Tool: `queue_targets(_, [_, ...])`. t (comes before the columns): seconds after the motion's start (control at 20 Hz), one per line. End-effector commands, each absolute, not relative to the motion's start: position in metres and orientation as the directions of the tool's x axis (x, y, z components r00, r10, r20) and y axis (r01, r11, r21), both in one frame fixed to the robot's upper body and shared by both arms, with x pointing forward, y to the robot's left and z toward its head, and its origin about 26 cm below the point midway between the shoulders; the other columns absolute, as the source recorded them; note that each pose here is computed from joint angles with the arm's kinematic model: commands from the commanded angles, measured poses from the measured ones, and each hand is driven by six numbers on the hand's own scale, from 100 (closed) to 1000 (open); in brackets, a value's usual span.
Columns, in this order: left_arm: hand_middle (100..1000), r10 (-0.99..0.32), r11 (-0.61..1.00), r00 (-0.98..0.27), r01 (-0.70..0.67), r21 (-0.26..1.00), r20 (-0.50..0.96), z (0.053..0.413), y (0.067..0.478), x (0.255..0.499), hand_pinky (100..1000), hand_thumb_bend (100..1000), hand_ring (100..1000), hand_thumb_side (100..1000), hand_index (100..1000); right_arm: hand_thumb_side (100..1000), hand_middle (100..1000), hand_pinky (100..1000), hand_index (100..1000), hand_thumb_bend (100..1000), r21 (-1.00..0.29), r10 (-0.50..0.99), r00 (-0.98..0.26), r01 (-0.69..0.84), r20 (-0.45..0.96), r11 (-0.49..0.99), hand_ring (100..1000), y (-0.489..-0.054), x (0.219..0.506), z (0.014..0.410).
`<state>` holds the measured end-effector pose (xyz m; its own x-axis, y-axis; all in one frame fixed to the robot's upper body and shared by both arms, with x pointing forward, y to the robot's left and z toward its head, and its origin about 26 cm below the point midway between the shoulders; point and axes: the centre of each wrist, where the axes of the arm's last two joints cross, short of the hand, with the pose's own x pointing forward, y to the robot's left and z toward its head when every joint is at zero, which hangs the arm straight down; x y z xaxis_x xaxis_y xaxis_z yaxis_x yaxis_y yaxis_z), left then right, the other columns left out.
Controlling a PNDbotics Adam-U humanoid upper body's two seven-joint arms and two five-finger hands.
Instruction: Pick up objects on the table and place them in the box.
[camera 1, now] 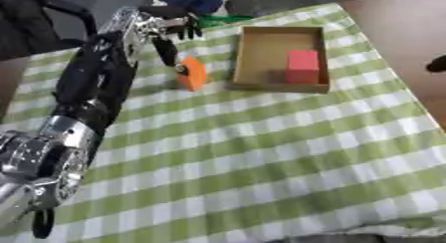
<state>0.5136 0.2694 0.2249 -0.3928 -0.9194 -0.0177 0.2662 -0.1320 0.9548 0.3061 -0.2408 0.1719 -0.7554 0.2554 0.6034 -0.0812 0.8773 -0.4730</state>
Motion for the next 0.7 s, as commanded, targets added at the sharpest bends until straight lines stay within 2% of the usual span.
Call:
queue_targets(0.05, [691,-0.915,-0.185,-0.395,0.235,0.954,-0.08,0.243,0.284,0.512,816,561,725,100,831,589,640,869,1000,100,-0.486,0.272,-0.763,-0.062,0.586,0.872,704,-0.244,0.306,0.177])
queue_targets(0.25, [695,-0.904,-0.216,-0.416,0.242,0.946,-0.1,0.241,0.287,0.512,818,529,735,100,833,589,639,869,1000,100,-0.486,0.274,-0.762,-0.061,0.587,0.872,704,-0.244,0.306,0.176])
queue_targets(0.7, [698,-0.891,-0.204,-0.438,0.155,0.967,-0.117,0.271,0.296,0.507,824,531,743,100,832,589,638,869,1000,100,-0.486,0.281,-0.755,-0.057,0.593,0.872,704,-0.246,0.306,0.174])
